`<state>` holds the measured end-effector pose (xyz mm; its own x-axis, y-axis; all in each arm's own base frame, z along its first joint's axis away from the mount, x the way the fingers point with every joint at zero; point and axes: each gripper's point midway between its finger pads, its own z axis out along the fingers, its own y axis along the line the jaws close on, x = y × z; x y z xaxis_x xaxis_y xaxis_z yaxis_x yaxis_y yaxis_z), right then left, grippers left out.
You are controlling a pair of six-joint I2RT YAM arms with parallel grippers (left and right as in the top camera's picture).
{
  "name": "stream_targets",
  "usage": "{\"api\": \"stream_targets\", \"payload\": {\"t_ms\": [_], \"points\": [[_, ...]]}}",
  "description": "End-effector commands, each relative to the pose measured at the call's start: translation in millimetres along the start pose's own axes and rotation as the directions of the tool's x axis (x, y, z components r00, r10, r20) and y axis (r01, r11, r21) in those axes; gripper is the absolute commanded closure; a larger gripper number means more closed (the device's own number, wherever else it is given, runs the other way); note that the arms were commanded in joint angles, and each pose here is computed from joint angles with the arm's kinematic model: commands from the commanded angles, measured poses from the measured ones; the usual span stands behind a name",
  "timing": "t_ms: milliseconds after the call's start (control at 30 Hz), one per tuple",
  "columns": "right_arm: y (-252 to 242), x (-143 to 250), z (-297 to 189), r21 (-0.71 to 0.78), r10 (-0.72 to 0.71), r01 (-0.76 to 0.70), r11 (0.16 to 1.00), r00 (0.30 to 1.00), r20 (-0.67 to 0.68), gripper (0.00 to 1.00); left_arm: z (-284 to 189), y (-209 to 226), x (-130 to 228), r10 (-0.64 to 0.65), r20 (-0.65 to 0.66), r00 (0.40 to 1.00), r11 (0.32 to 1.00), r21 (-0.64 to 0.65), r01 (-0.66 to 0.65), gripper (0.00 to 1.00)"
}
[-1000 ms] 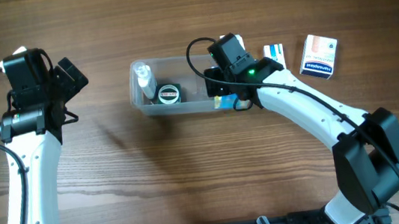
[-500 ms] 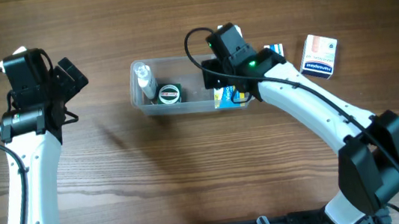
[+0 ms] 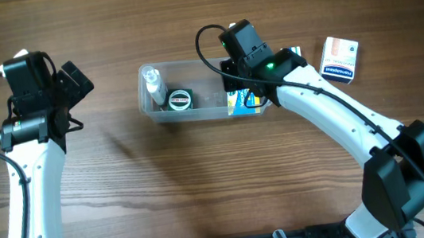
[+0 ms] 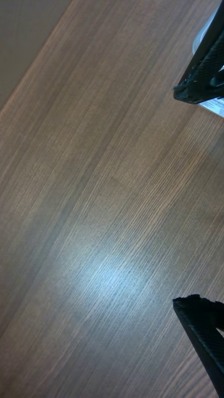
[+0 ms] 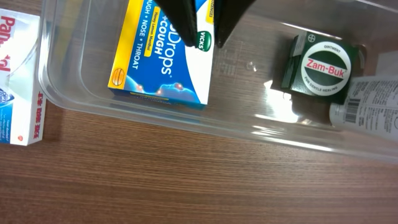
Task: Pack container
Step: 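Lower the box into the container and open the right gripper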
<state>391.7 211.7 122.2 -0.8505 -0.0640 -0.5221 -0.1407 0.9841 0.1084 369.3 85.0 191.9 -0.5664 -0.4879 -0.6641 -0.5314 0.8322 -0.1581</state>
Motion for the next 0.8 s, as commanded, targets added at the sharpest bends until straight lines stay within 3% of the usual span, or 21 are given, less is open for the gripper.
{"api": "stream_targets", "payload": {"t_ms": [0, 267, 767], "points": [[-1, 8, 25, 0.015, 0.026, -0.025, 1.0, 0.999, -0.047, 0.93, -5, -1, -8, -0.01, 0.024, 1.0, 1.0, 0.009, 0.01, 0.0], [-12, 25, 56, 0.084, 0.051, -0.043, 0.995, 0.994, -0.096, 0.96, -5, -1, -8, -0.01, 0.024, 1.0, 1.0, 0.009, 0.01, 0.0], [-22, 32, 66, 0.107, 0.057, -0.047, 0.993, 0.994, -0.093, 0.96, -5, -1, -8, -0.01, 0.024, 1.0, 1.0, 0.009, 0.009, 0.0]]}}
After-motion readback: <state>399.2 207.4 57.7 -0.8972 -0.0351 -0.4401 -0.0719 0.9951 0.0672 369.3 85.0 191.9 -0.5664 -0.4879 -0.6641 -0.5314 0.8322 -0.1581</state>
